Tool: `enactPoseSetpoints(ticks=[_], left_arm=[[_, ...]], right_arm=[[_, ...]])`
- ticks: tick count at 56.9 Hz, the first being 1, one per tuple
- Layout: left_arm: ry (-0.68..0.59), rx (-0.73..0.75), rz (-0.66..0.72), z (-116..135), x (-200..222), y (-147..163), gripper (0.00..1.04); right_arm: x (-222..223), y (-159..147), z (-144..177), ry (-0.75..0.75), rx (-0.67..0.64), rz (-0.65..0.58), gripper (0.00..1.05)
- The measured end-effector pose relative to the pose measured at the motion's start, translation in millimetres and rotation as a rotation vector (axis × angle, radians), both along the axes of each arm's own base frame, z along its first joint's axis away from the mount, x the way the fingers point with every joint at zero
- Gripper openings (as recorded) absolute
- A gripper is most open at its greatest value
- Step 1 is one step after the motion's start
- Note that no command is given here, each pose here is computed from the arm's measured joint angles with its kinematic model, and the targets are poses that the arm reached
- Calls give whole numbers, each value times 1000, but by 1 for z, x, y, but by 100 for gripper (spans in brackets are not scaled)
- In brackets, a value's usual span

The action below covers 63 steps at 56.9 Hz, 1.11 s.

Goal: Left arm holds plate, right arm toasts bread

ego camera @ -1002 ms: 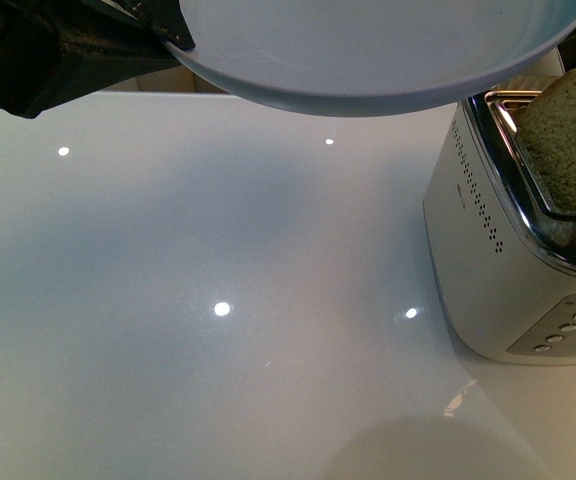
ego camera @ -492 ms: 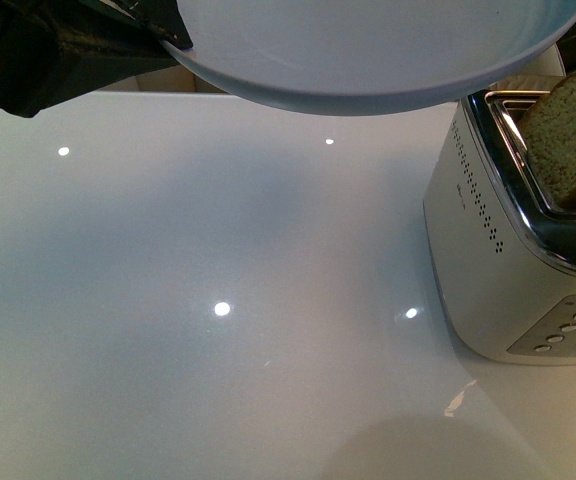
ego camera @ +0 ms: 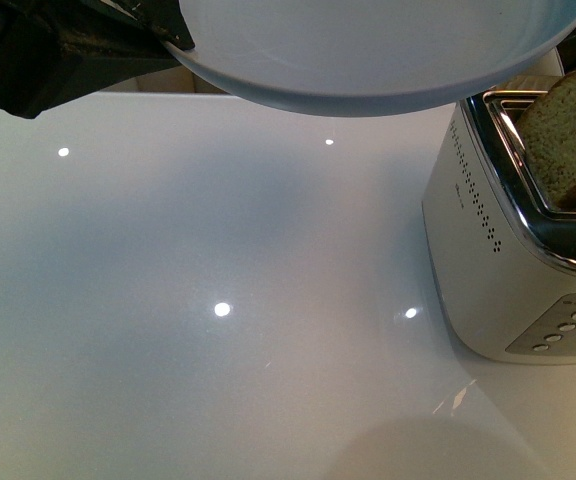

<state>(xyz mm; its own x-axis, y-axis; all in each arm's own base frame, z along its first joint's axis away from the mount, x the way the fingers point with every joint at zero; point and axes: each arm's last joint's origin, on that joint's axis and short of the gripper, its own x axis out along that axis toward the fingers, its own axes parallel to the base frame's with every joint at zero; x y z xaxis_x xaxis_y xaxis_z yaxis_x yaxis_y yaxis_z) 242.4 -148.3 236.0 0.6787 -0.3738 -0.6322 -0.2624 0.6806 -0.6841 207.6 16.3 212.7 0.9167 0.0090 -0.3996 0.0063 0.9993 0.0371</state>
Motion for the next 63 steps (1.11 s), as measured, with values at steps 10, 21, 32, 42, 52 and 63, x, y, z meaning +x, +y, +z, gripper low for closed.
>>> enactPoseSetpoints(ticks=[10, 21, 32, 42, 52, 63], left_arm=[[-1, 1, 3, 0, 0, 0, 3], [-1, -1, -1, 0, 0, 0, 3], [-1, -2, -1, 0, 0, 0, 3], [-1, -2, -1, 0, 0, 0, 3], [-1, -1, 0, 0, 0, 0, 3], [-1, -2, -1, 0, 0, 0, 3]], right_arm=[[-18, -4, -16, -350, -18, 0, 64], [-40, -16, -24, -400, -29, -5, 26], [-53, -16, -31, -403, -34, -1, 2], [-65, -16, -36, -403, -34, -1, 2], [-74, -16, -43, -417, -34, 0, 2], [-80, -16, -41, -424, -34, 1, 2]])
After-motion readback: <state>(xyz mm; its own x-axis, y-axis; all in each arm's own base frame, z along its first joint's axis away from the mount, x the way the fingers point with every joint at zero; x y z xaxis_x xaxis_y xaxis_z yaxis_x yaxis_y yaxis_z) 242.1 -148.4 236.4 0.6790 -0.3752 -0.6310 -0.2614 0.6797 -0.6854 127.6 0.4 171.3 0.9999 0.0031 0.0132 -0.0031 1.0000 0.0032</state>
